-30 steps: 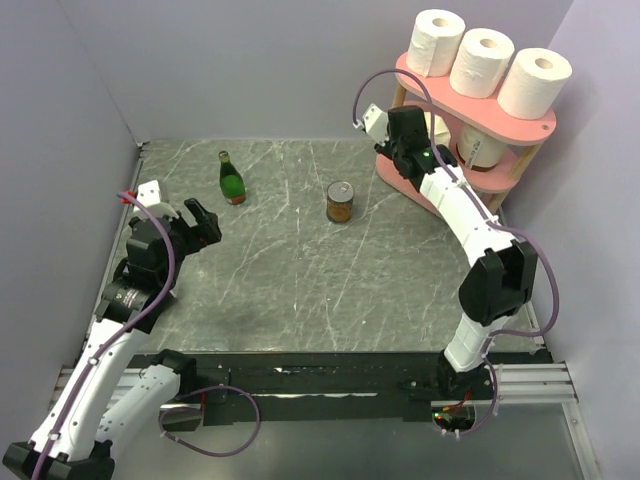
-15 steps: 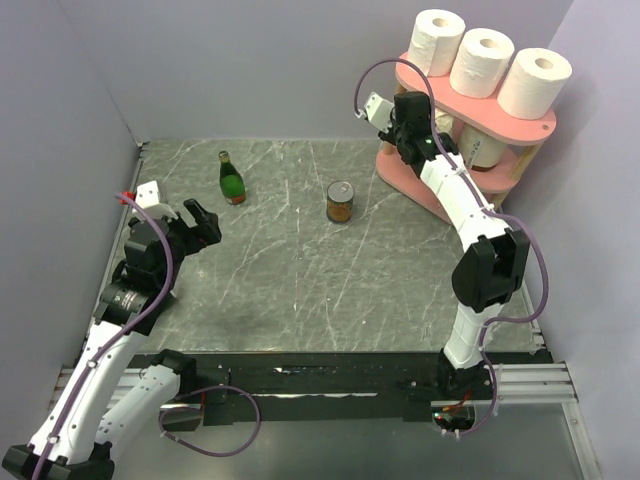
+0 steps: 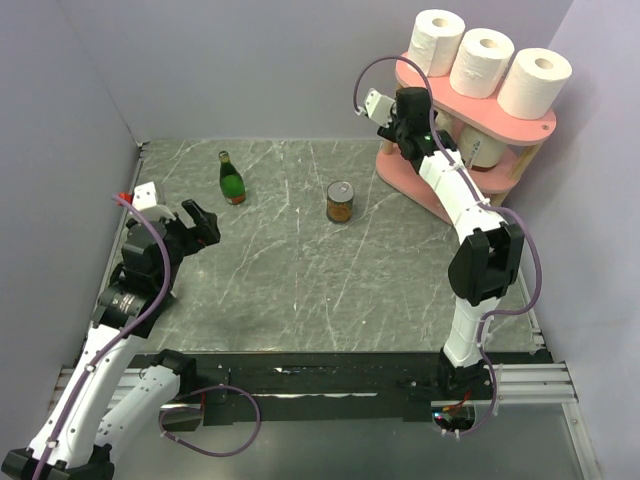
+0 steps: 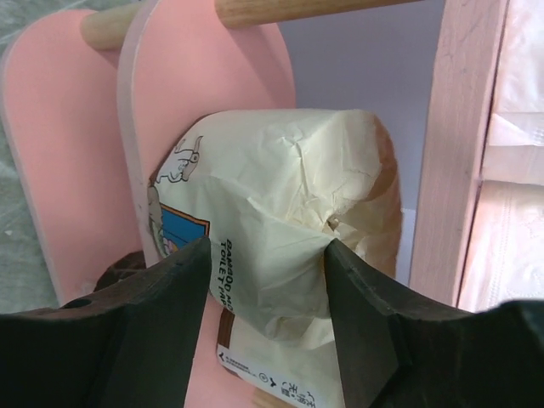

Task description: Place and organize the paper towels onto the shelf

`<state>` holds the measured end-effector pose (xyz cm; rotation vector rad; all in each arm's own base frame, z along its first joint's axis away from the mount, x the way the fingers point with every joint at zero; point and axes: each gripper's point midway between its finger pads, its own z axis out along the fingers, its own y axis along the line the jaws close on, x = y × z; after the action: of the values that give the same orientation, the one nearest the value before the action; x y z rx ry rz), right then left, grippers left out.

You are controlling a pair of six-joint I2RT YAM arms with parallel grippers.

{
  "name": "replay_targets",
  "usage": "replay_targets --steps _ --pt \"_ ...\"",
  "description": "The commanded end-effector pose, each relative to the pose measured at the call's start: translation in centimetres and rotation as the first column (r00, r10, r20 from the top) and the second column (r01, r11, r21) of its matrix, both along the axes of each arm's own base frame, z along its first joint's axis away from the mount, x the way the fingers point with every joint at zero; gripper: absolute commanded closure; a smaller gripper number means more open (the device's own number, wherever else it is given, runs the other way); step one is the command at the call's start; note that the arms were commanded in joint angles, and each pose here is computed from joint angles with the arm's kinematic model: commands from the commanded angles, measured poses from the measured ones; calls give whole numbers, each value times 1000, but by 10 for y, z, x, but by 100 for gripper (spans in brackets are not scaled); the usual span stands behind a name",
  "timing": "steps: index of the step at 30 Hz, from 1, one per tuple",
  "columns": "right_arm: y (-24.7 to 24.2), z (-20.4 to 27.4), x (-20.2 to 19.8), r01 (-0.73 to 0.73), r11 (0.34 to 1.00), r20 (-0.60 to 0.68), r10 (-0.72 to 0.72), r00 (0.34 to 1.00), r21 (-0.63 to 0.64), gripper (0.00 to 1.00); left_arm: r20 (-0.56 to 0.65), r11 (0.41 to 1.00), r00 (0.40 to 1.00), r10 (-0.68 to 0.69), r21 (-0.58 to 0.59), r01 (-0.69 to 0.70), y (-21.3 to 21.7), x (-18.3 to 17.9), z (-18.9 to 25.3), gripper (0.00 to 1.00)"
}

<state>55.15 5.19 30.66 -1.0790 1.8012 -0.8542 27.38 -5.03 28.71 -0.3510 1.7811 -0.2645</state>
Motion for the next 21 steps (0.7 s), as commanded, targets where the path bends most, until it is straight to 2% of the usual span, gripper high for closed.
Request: replay_targets --steps 1,3,4,9,11,14,16,17,21 --pt "-1 44 1 13 1000 129 -12 992 -4 33 52 1000 999 -1 -6 2 0 0 13 2" --pt "-2 47 -2 24 1000 141 -22 990 -17 20 53 1000 999 -3 -7 3 0 -1 13 2" --pt "-1 49 -3 22 999 146 -18 989 -24 18 60 1000 998 -3 -9 3 1 -2 15 1" --pt "2 57 -8 35 999 178 -31 984 -18 17 58 1000 998 8 -8 -8 2 -2 14 1" --pt "8 46 -12 22 999 158 -17 987 -27 19 61 1000 998 8 -8 -7 3 -2 15 1" --pt "11 39 -19 24 999 145 -19 989 -34 25 60 1000 998 13 -9 -12 3 -2 15 1" --pt "11 34 -20 21 999 137 -16 990 -36 33 63 1000 998 14 -7 -13 4 -2 15 1" --pt "12 30 -20 17 999 127 -12 992 -37 43 61 1000 998 14 -8 -14 4 -2 15 1" --pt "-5 10 -24 81 993 60 -76 995 -80 62 65 1000 998 10 -10 -9 3 -3 16 1"
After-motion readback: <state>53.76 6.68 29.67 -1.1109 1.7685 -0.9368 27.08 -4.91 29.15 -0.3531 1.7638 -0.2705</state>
